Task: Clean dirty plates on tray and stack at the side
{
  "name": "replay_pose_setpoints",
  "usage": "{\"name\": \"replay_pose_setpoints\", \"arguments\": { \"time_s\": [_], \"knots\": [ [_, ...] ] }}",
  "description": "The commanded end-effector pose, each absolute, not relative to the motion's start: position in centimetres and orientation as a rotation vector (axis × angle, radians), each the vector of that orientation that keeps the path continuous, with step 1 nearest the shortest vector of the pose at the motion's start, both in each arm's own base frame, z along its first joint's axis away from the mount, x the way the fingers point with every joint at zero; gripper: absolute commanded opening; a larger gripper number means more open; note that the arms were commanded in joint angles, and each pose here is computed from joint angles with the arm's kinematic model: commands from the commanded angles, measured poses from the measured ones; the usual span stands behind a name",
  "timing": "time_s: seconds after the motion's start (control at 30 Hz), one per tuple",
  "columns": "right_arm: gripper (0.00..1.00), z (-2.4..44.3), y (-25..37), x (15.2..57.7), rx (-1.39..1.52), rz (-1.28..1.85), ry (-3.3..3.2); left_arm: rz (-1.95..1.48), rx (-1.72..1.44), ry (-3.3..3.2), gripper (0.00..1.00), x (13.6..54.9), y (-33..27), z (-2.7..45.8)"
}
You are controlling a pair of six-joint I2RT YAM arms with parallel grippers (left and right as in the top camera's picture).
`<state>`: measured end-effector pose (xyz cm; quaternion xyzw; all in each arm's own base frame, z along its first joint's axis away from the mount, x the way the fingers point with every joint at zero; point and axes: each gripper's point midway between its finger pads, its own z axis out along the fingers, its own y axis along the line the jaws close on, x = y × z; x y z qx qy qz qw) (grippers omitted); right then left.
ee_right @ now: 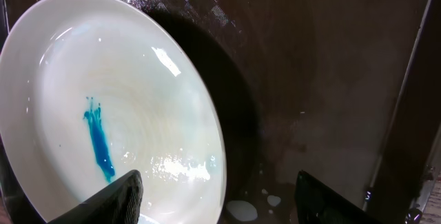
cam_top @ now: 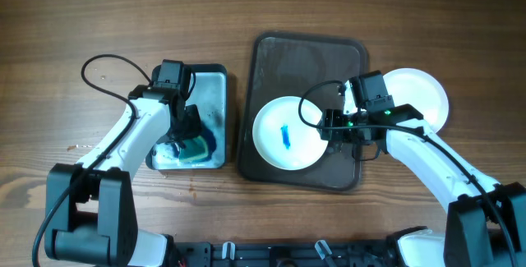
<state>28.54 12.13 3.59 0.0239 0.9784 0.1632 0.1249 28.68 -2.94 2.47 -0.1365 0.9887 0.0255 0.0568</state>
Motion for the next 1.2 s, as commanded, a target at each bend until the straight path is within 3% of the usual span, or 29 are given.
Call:
{"name": "replay_pose_setpoints", "arguments": {
  "time_s": [0.0, 0.2, 0.4, 0.6, 0.93, 0.97, 1.0, 1.17],
  "knots": [
    [0.71, 3.8, 12.5, 28.9, 0.079, 0.506, 2.85, 0.082, -0.488, 2.964, 0.48, 29.0, -2.8, 3.5],
    [0.71, 3.8, 12.5, 28.9, 0.079, 0.506, 2.849, 0.08, -0.522, 2.956, 0.47, 29.1, -2.8, 2.8],
    [0.71, 3.7, 12.4, 28.7, 0.08, 0.504, 2.855, 0.058, -0.521, 2.963, 0.12, 28.8, -3.0, 0.3],
    [0.71, 2.9, 12.3, 28.1, 0.082, 0.5, 2.887, 0.053, -0.525, 3.011, 0.04, 27.4, -3.1, -1.6],
    [0.71, 2.4, 12.4, 28.3, 0.082, 0.499, 2.89, -0.001, -0.464, 2.93, 0.04, 30.1, -3.7, 4.6],
    [0.71, 2.4, 12.4, 28.3, 0.082, 0.499, 2.89, -0.007, -0.464, 2.924, 0.08, 30.2, -3.7, 5.0],
    [0.71, 2.4, 12.4, 28.3, 0.082, 0.499, 2.891, -0.012, -0.465, 2.927, 0.2, 30.1, -3.8, 5.1],
    [0.71, 2.4, 12.4, 28.2, 0.083, 0.498, 2.893, -0.029, -0.485, 3.007, 0.31, 28.2, -4.1, 3.9]
  ]
}}
